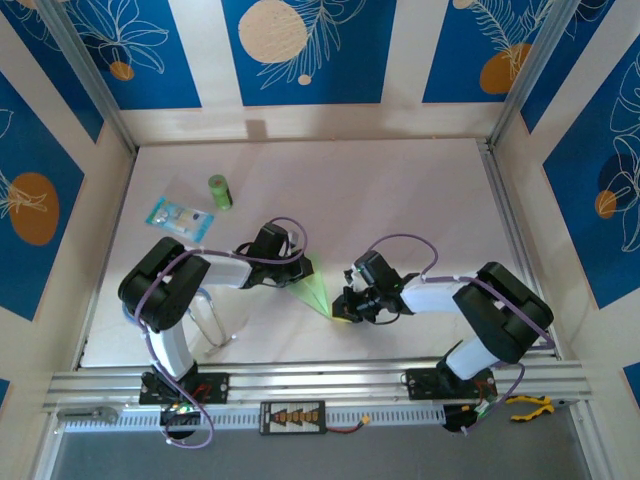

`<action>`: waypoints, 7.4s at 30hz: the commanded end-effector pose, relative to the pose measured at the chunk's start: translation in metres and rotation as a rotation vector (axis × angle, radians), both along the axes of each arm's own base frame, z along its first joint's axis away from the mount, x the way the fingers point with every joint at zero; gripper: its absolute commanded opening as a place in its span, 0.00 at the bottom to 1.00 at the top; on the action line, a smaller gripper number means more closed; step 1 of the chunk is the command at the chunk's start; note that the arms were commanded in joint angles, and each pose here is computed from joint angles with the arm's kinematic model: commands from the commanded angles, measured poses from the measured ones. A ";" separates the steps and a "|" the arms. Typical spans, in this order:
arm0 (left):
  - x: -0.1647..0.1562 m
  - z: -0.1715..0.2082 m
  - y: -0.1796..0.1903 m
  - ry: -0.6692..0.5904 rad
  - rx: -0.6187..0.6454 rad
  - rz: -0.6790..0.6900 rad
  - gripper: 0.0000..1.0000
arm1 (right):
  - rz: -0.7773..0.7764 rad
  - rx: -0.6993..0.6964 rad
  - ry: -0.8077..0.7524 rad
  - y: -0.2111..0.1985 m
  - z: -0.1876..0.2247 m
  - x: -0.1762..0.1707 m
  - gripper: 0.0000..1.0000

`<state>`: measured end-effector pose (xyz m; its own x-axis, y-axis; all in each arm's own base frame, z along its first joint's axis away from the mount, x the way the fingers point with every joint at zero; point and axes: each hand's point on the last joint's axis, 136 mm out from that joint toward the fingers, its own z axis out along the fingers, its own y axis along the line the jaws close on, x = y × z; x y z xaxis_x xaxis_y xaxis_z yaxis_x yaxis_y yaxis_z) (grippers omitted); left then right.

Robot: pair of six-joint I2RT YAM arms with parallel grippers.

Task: Fold a paper plane with a square sheet of paper (pick it up from the middle)
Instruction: Fourth fold the wing at the center of the table.

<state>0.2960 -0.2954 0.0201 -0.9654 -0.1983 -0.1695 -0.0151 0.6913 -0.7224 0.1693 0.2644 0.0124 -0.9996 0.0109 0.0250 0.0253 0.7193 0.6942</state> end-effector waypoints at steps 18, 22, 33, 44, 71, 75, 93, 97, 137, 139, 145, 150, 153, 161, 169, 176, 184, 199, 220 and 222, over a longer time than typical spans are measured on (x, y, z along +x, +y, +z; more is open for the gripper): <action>-0.017 -0.035 0.019 0.088 0.109 0.012 0.02 | 0.022 0.187 -0.125 0.036 0.061 0.033 0.03; -0.019 -0.036 0.019 0.091 0.108 0.009 0.01 | 0.037 0.171 -0.096 0.048 0.049 0.039 0.02; -0.019 -0.036 0.020 0.093 0.113 0.008 0.01 | 0.039 0.018 0.002 0.030 -0.002 0.018 0.02; -0.020 -0.038 0.024 0.096 0.132 0.019 0.01 | 0.027 -0.055 0.057 0.004 -0.028 -0.017 0.02; -0.019 -0.035 0.028 0.088 0.138 0.035 0.01 | -0.002 0.101 -0.138 0.010 0.052 0.006 0.02; -0.020 -0.035 0.027 0.091 0.133 0.036 0.01 | -0.032 0.115 -0.136 0.019 0.057 0.027 0.04; -0.019 -0.033 0.024 0.090 0.122 0.030 0.01 | -0.039 0.009 -0.021 0.033 0.005 0.047 0.03; -0.017 -0.028 0.023 0.078 0.111 0.026 0.01 | -0.053 -0.073 0.039 0.015 -0.023 0.031 0.02; -0.051 0.004 -0.005 -0.006 -0.013 -0.157 0.03 | -0.046 -0.161 0.069 -0.007 -0.040 0.017 0.00; -0.052 -0.004 -0.003 0.006 0.006 -0.153 0.03 | -0.046 -0.160 0.071 -0.007 -0.040 0.016 0.00; -0.054 -0.030 0.015 0.047 0.108 -0.106 0.02 | -0.041 -0.165 0.076 -0.009 -0.042 0.013 0.00; -0.049 -0.029 0.018 0.044 0.137 -0.102 0.02 | -0.036 -0.173 0.077 -0.011 -0.043 0.011 0.00; -0.045 -0.021 0.018 0.025 0.137 -0.105 0.02 | -0.035 -0.175 0.076 -0.012 -0.043 0.010 0.00; -0.036 0.018 -0.001 -0.055 0.027 -0.141 0.06 | -0.035 -0.177 0.073 -0.012 -0.043 0.011 0.00; -0.019 -0.011 0.014 -0.015 0.103 -0.078 0.04 | -0.033 -0.178 0.071 -0.013 -0.042 0.011 0.00; -0.006 -0.029 0.029 0.020 0.122 -0.026 0.04 | -0.026 -0.183 0.078 -0.014 -0.045 0.009 0.00; 0.014 -0.023 0.044 0.008 0.128 -0.001 0.04 | -0.022 -0.193 0.087 -0.016 -0.049 0.006 0.00; 0.055 -0.018 0.068 0.003 0.147 0.062 0.04 | -0.004 -0.187 0.093 -0.016 -0.050 0.003 0.00; 0.091 0.007 0.090 -0.046 0.186 0.082 0.04 | -0.005 -0.176 0.093 -0.015 -0.050 0.005 0.00; 0.091 0.018 0.089 -0.067 0.174 0.083 0.04 | -0.008 -0.170 0.091 -0.013 -0.049 0.007 0.00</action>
<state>0.3857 -0.2108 0.0262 -0.9367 -0.2520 -0.2431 -0.0536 0.7894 -0.6115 0.2141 0.2914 0.0120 -0.9987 0.0151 -0.0488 -0.0241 0.7027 0.7110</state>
